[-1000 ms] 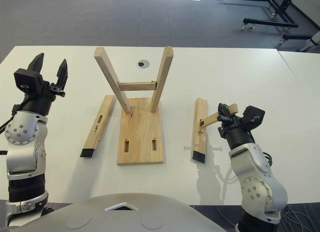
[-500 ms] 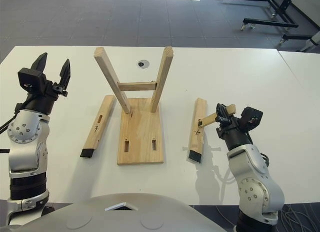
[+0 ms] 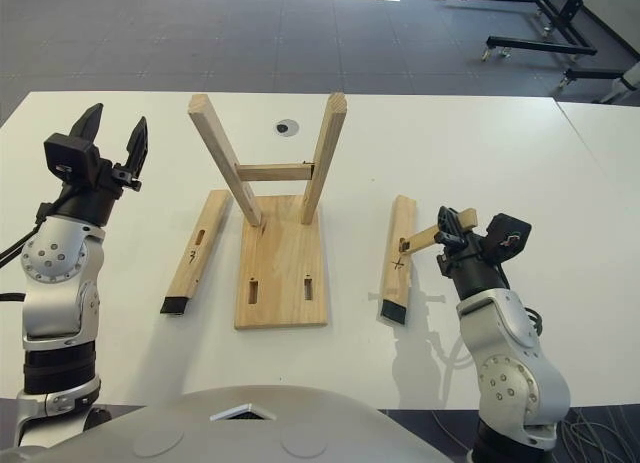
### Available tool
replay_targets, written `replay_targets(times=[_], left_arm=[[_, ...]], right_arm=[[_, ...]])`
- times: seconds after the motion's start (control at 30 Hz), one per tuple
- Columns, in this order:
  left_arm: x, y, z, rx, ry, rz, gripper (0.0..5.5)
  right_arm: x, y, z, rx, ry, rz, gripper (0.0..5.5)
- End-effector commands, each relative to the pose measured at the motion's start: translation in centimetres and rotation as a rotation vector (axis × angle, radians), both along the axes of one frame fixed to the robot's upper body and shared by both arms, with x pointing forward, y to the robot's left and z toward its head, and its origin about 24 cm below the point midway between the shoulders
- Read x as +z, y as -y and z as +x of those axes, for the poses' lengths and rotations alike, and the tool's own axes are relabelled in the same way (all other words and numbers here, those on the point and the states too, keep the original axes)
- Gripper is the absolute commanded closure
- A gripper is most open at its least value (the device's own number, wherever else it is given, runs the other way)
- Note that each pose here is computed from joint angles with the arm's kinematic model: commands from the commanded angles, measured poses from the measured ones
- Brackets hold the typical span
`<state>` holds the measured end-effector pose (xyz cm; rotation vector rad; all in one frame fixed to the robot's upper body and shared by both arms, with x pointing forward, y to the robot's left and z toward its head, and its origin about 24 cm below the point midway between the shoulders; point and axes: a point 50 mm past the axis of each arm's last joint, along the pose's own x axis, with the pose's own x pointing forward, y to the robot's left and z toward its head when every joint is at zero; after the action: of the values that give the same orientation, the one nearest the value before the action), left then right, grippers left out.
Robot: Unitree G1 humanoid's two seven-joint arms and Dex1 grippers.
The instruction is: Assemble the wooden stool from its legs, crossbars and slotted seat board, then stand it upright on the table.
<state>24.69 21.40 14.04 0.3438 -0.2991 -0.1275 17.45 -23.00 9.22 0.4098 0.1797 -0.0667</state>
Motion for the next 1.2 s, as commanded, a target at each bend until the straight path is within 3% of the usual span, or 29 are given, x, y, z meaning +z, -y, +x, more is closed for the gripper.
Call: replay_targets(times=[0.03, 0.33, 0.4, 0.47, 0.67, 0.93, 1.1, 1.2], left_arm=[[0.1, 0.3, 0.5, -0.023, 0.003, 0.017, 2.73], [0.2, 0.6, 1.0, -0.029, 0.021, 0.008, 2.73], [0.1, 0.8, 1.2, -0.031, 0.022, 0.006, 2.73], [0.1, 0.8, 1.2, -0.025, 0.025, 0.001, 2.73], [0.0, 0.4, 1.1, -0.005, 0.028, -0.004, 2.73], [-0.2, 0.1, 0.7, 0.008, 0.023, -0.007, 2.73], [-0.4, -0.2, 0.0, 0.035, 0.022, -0.012, 2.73], [-0.6, 0.0, -0.3, 0.042, 0.019, -0.018, 2.73]], right_arm=[[0.1, -0.2, 0.2, 0.01, 0.007, -0.039, 5.11], [-0.1, -0.4, 0.5, 0.06, -0.027, -0.16, 5.11], [-2.4, -3.1, 6.2, 0.084, -0.063, -0.144, 5.11], [-2.9, -5.1, 9.3, 0.127, -0.064, -0.177, 5.11], [-3.0, -6.5, 11.3, 0.161, -0.015, -0.174, 5.11], [1.2, -4.3, 13.1, 0.087, 0.259, -0.221, 5.11], [4.4, -2.6, 11.5, 0.27, 0.398, -0.18, 5.11], [4.2, -1.2, 9.8, 0.332, 0.372, -0.222, 5.11]])
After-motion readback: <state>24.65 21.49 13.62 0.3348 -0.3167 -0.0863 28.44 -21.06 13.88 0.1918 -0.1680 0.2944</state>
